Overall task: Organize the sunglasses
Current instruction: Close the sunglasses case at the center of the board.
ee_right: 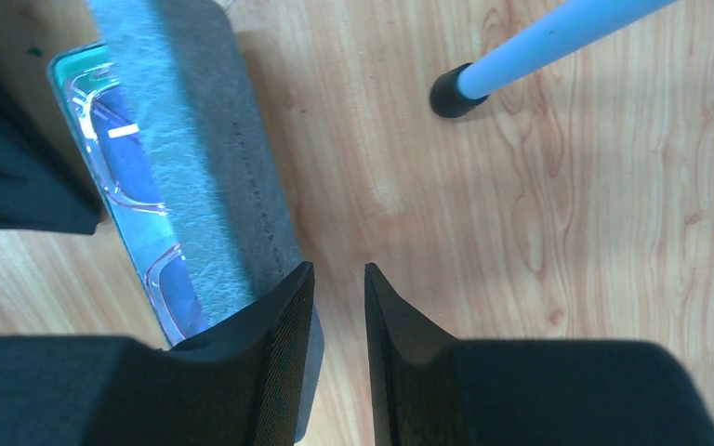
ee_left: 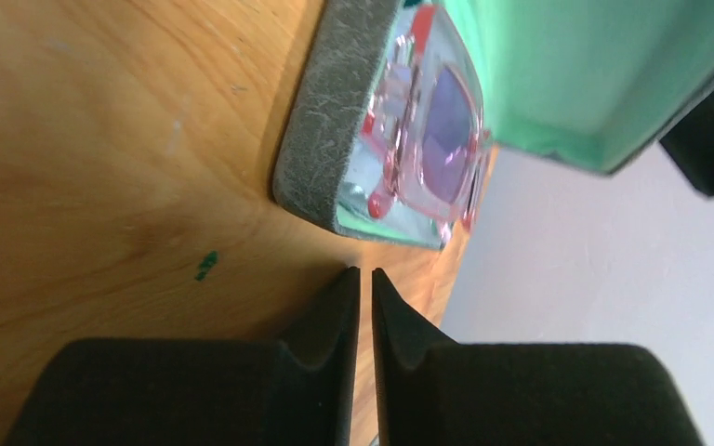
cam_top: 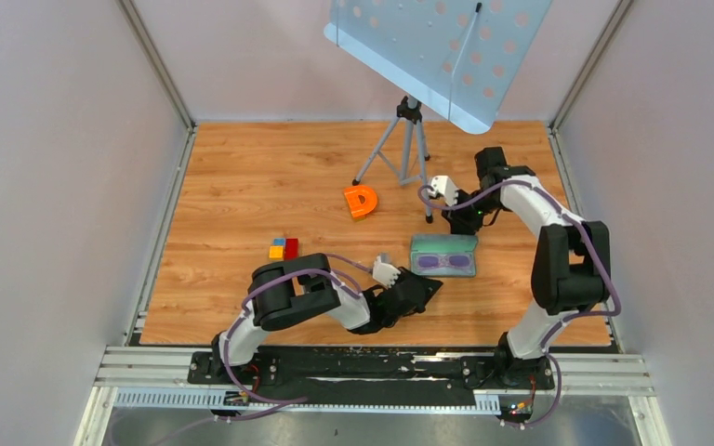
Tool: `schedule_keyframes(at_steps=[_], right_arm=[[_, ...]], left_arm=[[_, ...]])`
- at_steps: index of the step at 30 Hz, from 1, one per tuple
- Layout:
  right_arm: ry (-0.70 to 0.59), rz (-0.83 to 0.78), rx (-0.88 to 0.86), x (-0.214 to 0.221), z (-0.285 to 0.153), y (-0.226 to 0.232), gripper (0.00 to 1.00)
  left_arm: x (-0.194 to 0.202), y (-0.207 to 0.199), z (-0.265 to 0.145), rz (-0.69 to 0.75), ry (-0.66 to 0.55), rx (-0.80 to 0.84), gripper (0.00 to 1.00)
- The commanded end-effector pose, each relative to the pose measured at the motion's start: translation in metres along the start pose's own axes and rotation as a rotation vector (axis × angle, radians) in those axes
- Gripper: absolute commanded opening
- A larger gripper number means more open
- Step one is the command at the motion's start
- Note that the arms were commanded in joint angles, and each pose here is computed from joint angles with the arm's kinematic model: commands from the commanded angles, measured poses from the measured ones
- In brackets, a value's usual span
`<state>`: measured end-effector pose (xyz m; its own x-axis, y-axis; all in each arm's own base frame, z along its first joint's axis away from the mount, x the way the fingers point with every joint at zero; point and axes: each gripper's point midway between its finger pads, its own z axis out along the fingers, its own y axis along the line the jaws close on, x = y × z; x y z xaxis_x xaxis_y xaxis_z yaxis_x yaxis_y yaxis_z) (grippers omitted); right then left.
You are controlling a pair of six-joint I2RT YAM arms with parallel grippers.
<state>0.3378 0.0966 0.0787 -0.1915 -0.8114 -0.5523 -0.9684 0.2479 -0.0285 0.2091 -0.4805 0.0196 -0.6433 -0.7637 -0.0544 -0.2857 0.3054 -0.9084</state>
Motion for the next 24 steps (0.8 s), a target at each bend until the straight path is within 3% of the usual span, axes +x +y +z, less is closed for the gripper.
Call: schedule_keyframes(at_steps=[1,24], right_arm=[[-0.033,-0.032,-0.054,-0.001,-0.003,0.030,0.31],[-0.047,-0.008,-0.176,0.009,0.006,0.099,0.33]], left_arm=[[-0.020,0.018,0.000,-0.021,-0.114,-0.062,0.12],[-0.029,0.026,0.003,-0.036,-0.153,-0.033,0.12]])
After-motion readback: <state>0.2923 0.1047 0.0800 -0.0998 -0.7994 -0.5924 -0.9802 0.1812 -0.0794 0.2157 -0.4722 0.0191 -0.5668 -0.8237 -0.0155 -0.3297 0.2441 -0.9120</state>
